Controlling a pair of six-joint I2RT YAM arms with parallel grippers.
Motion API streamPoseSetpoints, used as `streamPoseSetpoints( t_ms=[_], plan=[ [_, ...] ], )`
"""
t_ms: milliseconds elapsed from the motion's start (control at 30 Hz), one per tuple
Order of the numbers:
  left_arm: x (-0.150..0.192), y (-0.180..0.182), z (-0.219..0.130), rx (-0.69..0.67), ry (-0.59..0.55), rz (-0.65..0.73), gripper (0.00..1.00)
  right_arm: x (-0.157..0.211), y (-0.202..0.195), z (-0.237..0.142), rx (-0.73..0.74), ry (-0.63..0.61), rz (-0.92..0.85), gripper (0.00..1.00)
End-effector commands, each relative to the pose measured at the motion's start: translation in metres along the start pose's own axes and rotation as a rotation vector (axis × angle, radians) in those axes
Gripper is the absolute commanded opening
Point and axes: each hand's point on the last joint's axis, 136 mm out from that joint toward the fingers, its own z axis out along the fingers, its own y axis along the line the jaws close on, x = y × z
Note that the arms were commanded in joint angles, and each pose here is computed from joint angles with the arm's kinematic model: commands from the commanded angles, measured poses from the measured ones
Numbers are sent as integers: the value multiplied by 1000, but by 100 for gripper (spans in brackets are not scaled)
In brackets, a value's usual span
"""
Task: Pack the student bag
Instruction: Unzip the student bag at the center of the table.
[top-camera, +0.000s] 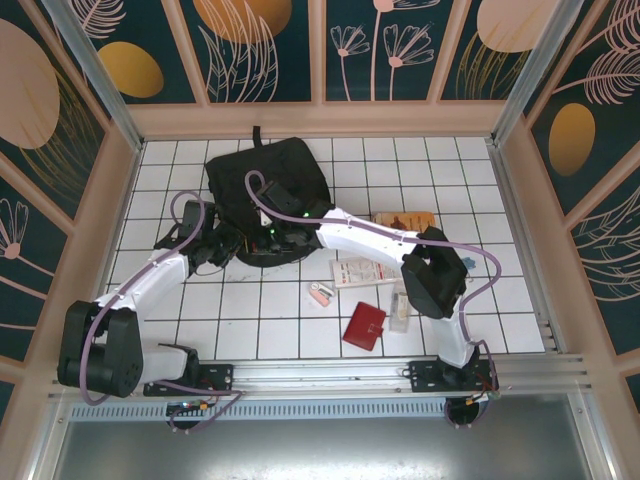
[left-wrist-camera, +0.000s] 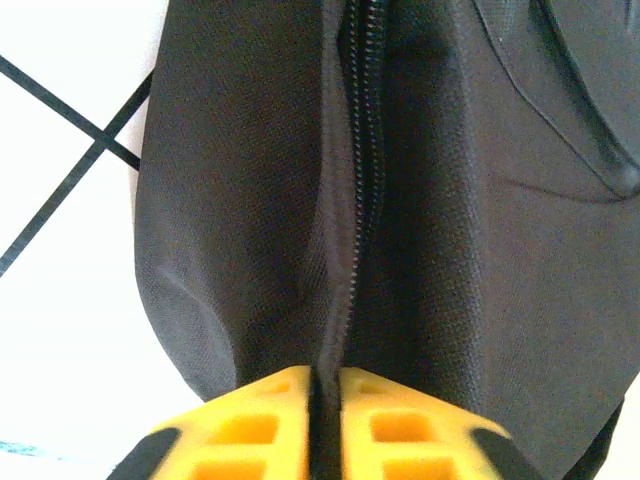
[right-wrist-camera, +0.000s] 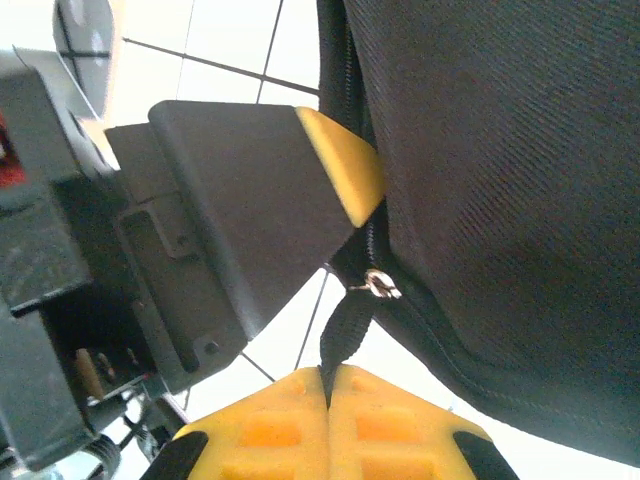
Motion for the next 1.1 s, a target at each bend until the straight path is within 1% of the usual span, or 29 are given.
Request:
streamPoseSetpoints(
  t_ms=[0, 133, 367, 633, 867, 1067],
  plan=[
    [-10, 5, -2, -50, -43, 37, 0, 7, 0, 0, 66, 15, -85, 0],
    [-17, 7, -4, -86, -73, 68, 0, 15, -9, -5, 119, 42, -138, 0],
    [-18, 1, -5, -71, -70, 109, 0, 18, -29, -19, 189, 50, -184, 0],
    [-26, 0, -15, -110, -103, 184, 0, 12, -44, -38, 207, 49, -224, 0],
    [-25, 8, -16, -132, -108, 199, 0, 11, -50, -49, 218, 47, -265, 0],
    [-29, 6, -22, -144, -131, 225, 0, 8, -70, -57, 263, 42, -258, 0]
  ],
)
